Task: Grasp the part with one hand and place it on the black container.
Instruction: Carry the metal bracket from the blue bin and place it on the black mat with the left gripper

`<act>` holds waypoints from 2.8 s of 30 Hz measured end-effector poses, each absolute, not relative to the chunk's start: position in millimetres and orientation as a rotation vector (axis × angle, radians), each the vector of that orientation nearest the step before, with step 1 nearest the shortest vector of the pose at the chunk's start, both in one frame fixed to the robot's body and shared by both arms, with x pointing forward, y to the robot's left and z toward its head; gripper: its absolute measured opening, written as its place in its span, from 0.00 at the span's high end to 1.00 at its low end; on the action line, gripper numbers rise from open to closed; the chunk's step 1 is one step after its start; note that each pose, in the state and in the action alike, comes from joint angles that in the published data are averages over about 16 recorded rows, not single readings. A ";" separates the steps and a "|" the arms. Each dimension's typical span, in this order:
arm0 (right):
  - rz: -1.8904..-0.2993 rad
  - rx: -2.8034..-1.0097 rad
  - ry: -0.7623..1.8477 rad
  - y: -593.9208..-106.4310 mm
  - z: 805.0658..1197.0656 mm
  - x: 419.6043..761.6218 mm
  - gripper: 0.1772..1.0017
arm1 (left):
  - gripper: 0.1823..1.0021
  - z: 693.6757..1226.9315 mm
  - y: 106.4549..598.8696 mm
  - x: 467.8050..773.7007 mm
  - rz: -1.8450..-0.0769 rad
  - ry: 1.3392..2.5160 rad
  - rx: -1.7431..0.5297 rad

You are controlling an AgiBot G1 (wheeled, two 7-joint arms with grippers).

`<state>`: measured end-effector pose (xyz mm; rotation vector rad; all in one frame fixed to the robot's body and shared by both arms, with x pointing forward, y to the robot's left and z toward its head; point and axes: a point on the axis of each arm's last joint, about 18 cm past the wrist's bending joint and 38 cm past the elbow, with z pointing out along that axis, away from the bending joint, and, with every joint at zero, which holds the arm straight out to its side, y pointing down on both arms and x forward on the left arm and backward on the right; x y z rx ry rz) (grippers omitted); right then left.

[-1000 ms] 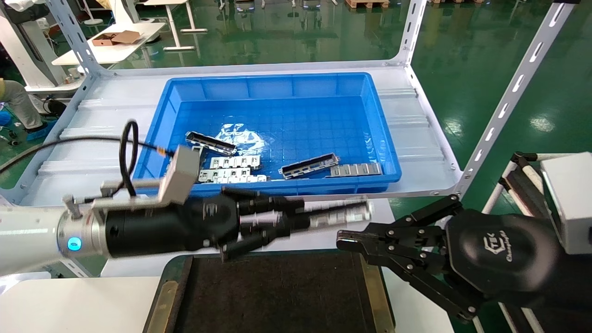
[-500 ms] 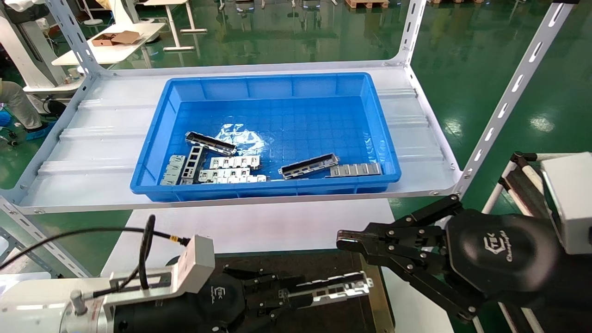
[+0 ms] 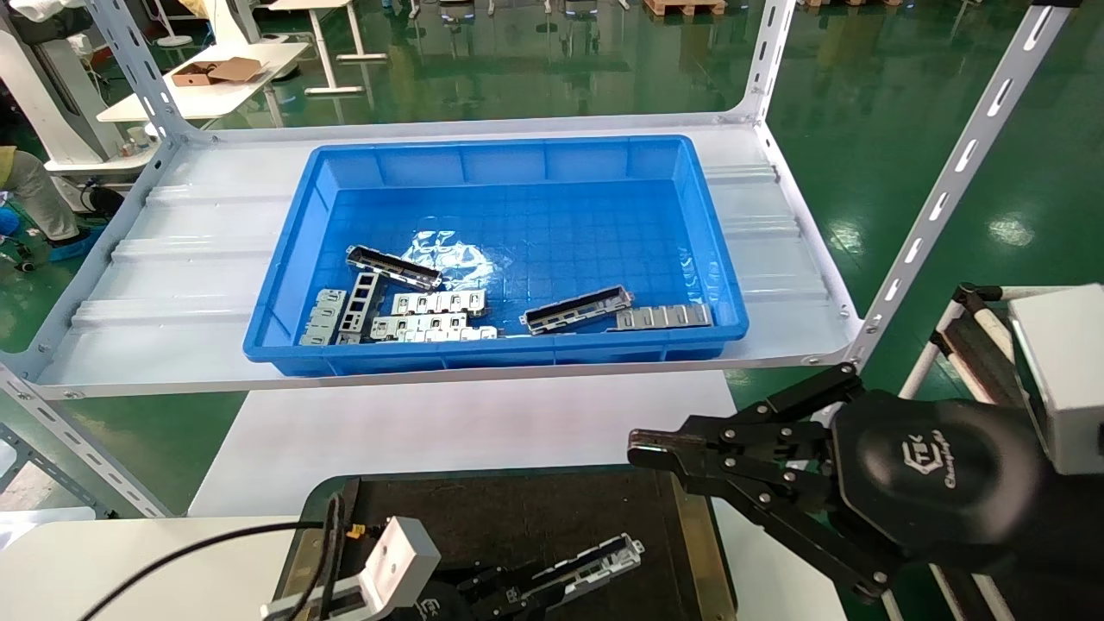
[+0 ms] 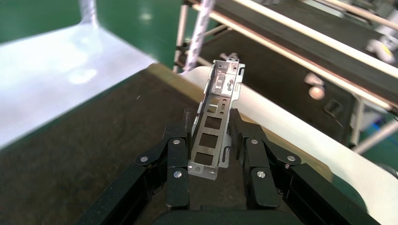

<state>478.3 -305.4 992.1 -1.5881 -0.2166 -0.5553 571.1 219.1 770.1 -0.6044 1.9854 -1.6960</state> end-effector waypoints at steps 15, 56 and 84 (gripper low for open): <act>-0.555 -1.588 -0.217 -305.4 992.1 478.3 0.98 | 0.80 716.7 186.9 588.3 -1.732 1.759 -1.042; -0.555 -1.588 -0.217 -305.4 992.1 478.3 0.98 | 0.80 680.9 131.5 604.5 -1.664 1.303 -1.518; -0.555 -1.588 -0.217 -305.4 992.1 478.3 0.98 | 0.80 678.7 125.4 609.8 -1.625 1.141 -1.678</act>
